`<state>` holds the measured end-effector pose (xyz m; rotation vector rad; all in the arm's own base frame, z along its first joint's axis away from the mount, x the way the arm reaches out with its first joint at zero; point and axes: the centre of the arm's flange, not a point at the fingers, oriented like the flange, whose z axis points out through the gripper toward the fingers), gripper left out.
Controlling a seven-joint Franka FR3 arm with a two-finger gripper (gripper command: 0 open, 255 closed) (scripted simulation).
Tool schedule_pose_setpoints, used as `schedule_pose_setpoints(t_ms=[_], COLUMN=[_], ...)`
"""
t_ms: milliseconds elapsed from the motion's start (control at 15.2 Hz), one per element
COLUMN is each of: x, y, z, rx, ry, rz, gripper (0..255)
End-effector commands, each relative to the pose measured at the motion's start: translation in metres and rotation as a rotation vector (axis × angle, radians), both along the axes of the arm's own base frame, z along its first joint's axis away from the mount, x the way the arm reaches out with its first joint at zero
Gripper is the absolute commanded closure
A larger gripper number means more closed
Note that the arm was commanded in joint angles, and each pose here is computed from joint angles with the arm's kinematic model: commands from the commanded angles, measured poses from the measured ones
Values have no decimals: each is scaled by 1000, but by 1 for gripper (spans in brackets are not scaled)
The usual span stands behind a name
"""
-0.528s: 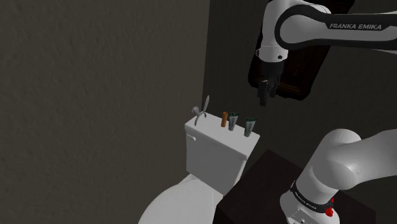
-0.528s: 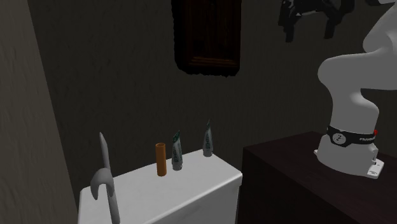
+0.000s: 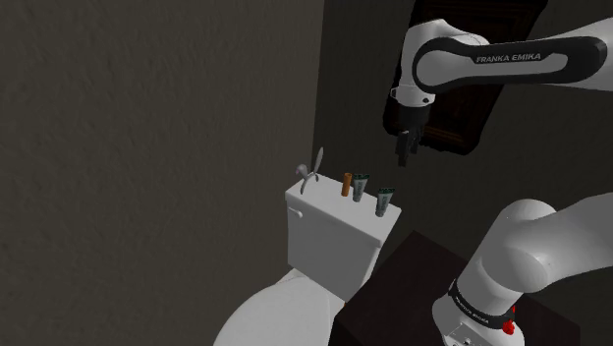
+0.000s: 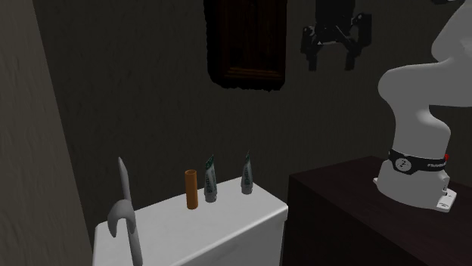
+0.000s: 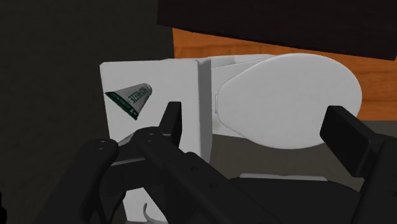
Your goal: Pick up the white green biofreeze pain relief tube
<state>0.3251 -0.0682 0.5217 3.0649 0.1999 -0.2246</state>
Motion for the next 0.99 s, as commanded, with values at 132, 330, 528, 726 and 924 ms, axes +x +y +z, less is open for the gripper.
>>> schedule_pose_setpoints(t_ms=[132, 330, 528, 726, 924], x=[23, 41, 60, 80, 101], y=[-39, -67, -93, -118, -143], z=[-31, -54, -76, -99, -122], rx=[12, 22, 32, 42, 52], ry=[-4, -6, -9, -11, -14], rz=[55, 94, 133, 172, 211], gripper=[0, 0, 0, 0, 0])
